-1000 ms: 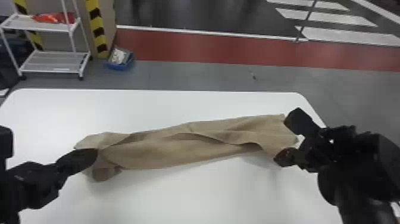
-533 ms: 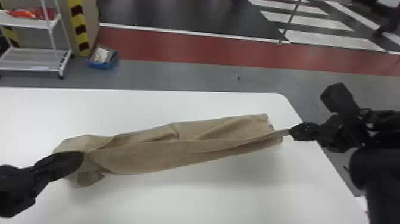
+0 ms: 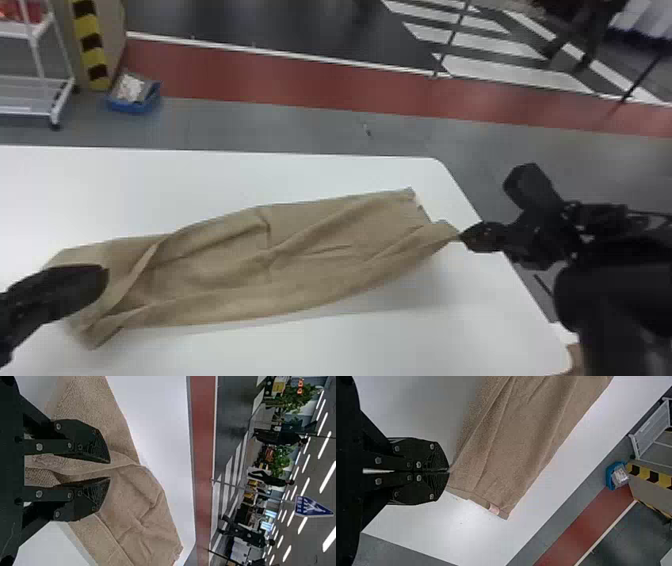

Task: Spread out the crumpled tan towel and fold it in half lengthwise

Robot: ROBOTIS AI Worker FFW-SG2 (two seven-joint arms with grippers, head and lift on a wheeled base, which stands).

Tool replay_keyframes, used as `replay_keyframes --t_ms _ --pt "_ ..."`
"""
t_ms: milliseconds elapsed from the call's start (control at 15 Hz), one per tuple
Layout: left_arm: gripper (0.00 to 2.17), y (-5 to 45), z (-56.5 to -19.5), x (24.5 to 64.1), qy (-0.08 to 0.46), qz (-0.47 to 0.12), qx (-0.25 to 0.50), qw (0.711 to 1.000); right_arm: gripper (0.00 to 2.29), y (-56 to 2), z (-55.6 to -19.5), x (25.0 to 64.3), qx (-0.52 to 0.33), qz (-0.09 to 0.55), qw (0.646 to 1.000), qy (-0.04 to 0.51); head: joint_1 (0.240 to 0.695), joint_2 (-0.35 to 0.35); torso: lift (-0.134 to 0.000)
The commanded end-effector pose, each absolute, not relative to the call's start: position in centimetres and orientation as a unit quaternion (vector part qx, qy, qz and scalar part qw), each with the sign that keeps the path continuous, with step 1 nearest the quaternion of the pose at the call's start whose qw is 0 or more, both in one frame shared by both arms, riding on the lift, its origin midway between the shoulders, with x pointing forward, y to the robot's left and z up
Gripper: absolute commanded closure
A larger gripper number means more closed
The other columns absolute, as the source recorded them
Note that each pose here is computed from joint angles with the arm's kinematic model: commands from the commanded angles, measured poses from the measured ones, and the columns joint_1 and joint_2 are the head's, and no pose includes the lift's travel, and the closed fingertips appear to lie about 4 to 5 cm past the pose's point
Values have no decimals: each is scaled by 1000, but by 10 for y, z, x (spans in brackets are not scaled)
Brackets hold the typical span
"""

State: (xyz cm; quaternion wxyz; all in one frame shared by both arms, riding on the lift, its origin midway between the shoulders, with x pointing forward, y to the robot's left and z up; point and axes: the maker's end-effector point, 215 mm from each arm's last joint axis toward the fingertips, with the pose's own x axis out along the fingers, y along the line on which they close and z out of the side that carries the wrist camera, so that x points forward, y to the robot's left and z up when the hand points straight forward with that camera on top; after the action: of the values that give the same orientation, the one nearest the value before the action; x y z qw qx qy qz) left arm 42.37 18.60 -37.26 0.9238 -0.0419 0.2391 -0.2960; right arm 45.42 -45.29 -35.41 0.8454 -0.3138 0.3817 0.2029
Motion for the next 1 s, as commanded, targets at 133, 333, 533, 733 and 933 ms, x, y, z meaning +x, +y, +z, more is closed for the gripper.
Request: replay_keyframes --t_ms 133,333,533,733,933 --pt "1015 193 -381 422 231 -297 -26 926 1180 -474 -381 428 -395 216 790 417 695 -338 -125" --pt "620 176 -387 402 234 -327 -30 915 1180 -478 -404 415 -390 221 779 439 695 -350 -125" --pt "620 157 -384 393 214 -344 -8 914 1180 -464 -416 415 -379 232 781 439 695 -350 -125" --pt "620 154 -385 393 212 -346 -5 914 1180 -469 -408 414 -374 225 789 433 695 -350 -125" --pt "623 154 -396 401 214 -333 25 918 1180 -478 -401 413 -369 216 796 428 695 -350 -125"
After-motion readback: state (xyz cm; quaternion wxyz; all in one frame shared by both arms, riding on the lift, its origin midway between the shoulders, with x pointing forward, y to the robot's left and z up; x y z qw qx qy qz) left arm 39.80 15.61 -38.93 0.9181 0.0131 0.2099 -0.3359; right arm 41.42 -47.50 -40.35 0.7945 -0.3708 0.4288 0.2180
